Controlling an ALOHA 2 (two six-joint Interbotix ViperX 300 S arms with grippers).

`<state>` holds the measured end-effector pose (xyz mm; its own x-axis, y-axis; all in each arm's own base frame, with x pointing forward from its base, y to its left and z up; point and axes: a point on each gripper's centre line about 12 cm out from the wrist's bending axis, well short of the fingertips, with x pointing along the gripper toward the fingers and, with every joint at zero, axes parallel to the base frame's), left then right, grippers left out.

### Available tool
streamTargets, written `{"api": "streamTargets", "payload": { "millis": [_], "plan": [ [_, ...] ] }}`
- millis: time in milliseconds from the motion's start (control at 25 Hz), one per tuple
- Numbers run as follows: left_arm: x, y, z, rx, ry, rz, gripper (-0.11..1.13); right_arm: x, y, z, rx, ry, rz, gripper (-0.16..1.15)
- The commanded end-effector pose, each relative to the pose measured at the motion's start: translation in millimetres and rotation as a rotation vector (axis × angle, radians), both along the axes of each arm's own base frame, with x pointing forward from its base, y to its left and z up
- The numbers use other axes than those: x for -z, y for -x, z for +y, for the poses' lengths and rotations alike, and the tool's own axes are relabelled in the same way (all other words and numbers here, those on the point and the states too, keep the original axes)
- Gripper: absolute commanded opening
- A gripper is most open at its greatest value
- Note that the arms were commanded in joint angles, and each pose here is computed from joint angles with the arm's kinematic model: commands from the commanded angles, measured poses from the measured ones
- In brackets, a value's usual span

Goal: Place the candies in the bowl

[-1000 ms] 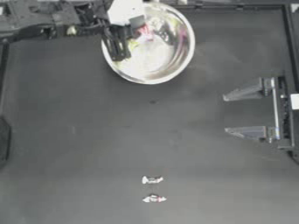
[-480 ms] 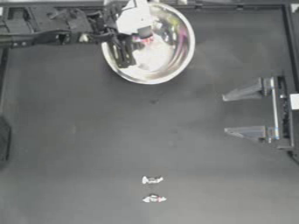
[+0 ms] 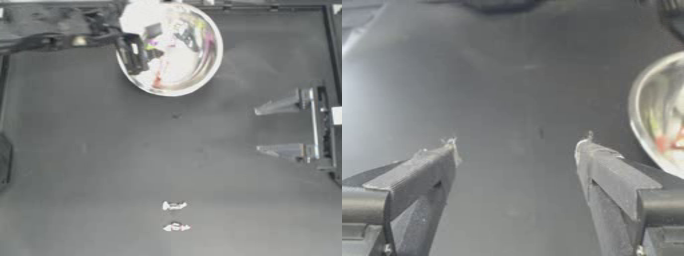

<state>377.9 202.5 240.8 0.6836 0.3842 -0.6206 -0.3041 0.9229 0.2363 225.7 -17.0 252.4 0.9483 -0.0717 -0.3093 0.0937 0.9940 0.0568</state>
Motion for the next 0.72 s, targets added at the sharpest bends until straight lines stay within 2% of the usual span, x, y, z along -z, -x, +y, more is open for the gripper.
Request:
{"api": "streamTargets", "payload": {
  "millis": [40,160,400,520,720],
  "plan": [
    [-53.4,14.8,-40.8,0.057,-0.035,-0.175,0.94,-13.2,-9.6,-0.5,0.001,-0.002,-0.002,0.99],
    [-63.0,29.8,-72.3,0.100,-0.018,-0.259,0.91,-14.2,-18.5,0.6,-0.001,-0.019,0.055,0.99],
    [-56.4,49.8,-128.0,0.198,0.056,-0.317,0.90,-16.5,-37.9,5.7,-0.016,-0.043,0.203,0.99],
    [-51.7,53.8,-142.6,0.234,0.062,-0.331,0.90,-16.7,-54.9,11.5,-0.028,-0.070,0.301,0.99],
    [-38.6,64.6,-149.8,0.251,0.053,-0.341,0.90,-15.8,-87.3,27.4,-0.068,-0.081,0.406,0.99]
  ]
}}
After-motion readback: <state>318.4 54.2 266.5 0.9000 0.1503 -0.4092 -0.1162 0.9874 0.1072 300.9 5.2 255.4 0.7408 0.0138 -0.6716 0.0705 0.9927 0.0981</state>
